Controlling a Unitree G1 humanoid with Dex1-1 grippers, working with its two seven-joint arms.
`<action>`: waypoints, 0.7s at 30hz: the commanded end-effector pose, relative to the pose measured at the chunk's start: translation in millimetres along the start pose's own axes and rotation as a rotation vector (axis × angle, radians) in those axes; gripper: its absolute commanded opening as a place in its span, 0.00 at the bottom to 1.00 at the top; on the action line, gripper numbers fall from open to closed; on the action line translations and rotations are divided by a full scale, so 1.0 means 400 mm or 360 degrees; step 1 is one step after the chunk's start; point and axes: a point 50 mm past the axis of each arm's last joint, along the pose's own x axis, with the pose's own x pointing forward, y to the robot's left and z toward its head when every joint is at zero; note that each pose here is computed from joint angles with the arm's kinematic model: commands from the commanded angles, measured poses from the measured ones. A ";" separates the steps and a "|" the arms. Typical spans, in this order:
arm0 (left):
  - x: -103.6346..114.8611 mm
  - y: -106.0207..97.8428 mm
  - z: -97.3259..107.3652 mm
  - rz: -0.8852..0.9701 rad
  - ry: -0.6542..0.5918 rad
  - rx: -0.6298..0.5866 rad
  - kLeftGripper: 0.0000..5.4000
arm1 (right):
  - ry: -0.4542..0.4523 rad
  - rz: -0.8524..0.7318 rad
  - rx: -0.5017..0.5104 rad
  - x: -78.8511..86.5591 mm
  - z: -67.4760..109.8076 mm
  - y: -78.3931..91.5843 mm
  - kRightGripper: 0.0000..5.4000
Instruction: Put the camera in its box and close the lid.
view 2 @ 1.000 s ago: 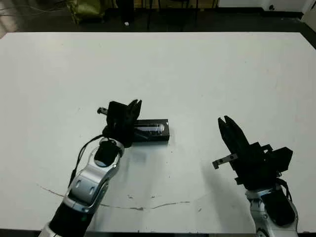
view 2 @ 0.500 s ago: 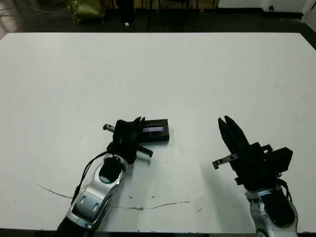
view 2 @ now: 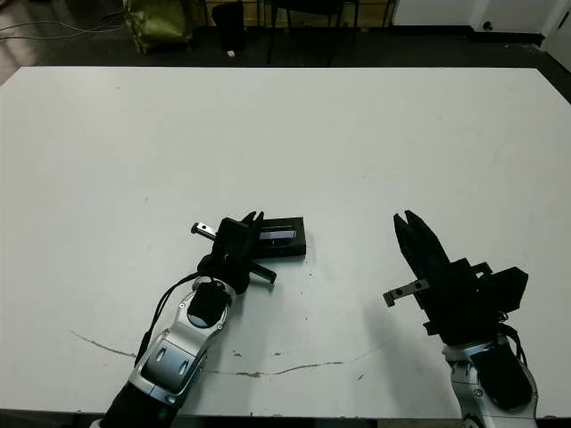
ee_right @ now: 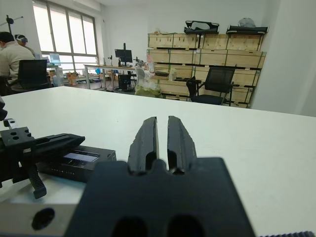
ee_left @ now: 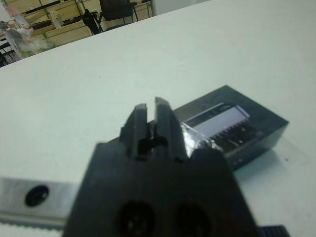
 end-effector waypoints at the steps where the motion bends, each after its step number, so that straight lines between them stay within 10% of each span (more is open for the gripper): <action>1: -0.025 0.004 -0.112 -0.0028 0.0368 0.0044 0.00 | 0.0026 -0.0020 0.0003 -0.006 -0.009 0.001 0.00; 21: -0.011 0.059 -0.014 -0.0474 0.0702 0.0116 0.00 | 0.0026 -0.0039 0.0020 -0.009 -0.006 0.017 0.00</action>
